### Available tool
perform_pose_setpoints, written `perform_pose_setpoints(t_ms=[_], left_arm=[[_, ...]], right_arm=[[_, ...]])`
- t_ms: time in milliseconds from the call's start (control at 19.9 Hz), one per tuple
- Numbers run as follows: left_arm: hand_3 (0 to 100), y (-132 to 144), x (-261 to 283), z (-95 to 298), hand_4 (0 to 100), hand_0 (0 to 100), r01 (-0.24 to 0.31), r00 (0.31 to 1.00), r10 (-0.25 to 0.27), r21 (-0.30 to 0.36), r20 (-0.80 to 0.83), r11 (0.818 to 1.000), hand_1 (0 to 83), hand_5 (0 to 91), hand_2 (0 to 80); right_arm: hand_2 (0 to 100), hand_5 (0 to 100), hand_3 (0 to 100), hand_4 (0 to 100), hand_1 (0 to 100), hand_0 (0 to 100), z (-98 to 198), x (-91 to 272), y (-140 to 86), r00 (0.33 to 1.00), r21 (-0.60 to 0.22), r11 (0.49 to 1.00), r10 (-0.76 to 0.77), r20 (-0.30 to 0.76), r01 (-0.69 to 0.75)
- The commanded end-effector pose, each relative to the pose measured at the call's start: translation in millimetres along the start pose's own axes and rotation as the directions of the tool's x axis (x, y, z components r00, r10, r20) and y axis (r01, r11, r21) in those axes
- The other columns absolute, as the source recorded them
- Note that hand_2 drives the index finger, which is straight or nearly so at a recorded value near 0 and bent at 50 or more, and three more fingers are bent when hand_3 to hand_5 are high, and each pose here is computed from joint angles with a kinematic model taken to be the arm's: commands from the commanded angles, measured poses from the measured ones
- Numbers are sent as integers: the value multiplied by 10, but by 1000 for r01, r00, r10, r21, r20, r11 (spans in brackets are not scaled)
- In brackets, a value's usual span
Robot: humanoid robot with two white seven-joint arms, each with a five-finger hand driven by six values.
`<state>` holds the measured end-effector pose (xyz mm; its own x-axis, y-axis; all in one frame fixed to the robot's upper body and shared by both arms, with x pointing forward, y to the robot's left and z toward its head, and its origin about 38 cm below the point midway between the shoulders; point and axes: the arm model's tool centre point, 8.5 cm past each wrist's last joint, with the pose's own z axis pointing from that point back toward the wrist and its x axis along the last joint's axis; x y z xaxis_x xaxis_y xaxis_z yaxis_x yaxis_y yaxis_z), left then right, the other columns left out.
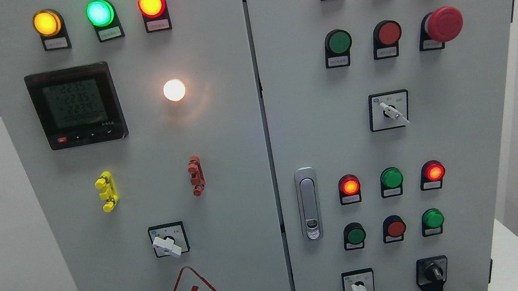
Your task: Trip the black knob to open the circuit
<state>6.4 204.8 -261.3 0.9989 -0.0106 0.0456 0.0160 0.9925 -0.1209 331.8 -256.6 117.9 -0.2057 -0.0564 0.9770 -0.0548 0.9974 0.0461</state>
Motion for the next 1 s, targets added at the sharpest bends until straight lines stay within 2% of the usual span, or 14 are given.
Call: perform_pose_setpoints(t_ms=[0,953], left_arm=[[0,6,55,-6,0,120,3,1000,-3,2,16,1000,389,0,0],[0,5,55,-6,0,120,1,1000,-1,2,16,1000,389,0,0]], right_arm=[[0,1000,1000,1000,0,0,-75,-71,-32,1000,-4,1000,3,-15,-3],[0,1000,1000,1000,0,0,-166,-36,36,1000,12,1000,-5,0,5]])
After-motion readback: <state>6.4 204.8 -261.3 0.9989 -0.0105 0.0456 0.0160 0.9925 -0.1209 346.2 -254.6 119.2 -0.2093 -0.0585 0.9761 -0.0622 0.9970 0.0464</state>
